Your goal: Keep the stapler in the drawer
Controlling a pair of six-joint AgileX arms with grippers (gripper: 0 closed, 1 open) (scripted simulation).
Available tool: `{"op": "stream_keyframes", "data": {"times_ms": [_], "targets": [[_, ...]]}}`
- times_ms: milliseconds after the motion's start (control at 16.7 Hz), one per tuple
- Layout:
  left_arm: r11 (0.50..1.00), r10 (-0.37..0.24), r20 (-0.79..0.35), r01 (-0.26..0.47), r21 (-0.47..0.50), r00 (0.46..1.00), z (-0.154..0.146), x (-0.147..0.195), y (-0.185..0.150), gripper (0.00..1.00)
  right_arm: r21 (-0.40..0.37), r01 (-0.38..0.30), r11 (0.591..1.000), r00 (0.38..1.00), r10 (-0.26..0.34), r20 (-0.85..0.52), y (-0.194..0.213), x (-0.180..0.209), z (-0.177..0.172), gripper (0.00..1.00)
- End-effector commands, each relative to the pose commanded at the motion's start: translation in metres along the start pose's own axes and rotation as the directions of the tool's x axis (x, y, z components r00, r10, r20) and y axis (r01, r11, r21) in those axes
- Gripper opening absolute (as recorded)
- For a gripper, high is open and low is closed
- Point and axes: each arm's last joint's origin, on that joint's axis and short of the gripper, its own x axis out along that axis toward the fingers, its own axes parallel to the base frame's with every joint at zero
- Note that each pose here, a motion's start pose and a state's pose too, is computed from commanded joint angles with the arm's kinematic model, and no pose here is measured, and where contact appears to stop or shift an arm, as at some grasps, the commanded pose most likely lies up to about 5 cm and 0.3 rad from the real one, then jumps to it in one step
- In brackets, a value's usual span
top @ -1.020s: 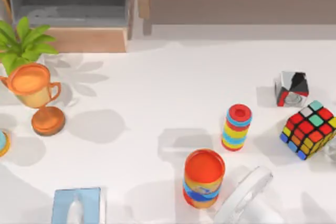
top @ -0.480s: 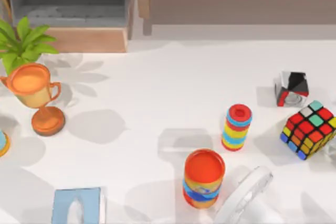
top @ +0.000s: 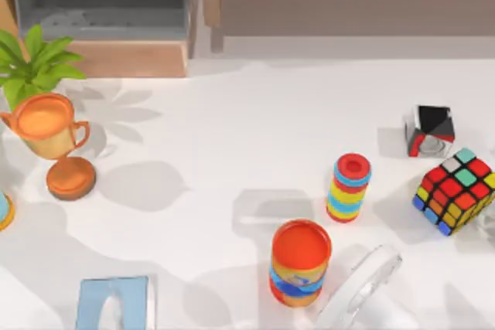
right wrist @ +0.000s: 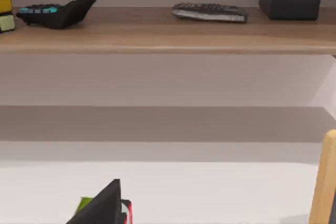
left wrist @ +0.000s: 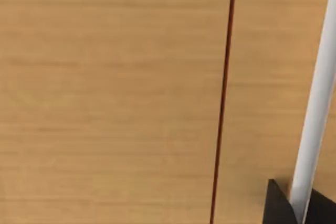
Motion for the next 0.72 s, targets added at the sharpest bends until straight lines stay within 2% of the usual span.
{"op": "stream_keyframes", "data": {"times_ms": [180, 720], "targets": [[1.000, 0.000, 0.000, 0.000, 0.000, 1.000, 0.0000, 0.0000, 0.0000, 0.00, 0.000, 0.000, 1.000, 1.000, 0.000, 0.000, 0.0000, 0.0000, 0.0000, 1.00], [1.000, 0.000, 0.000, 0.000, 0.000, 1.000, 0.0000, 0.0000, 0.0000, 0.68, 0.000, 0.000, 1.000, 1.000, 0.000, 0.000, 0.0000, 0.0000, 0.0000, 1.00]]}}
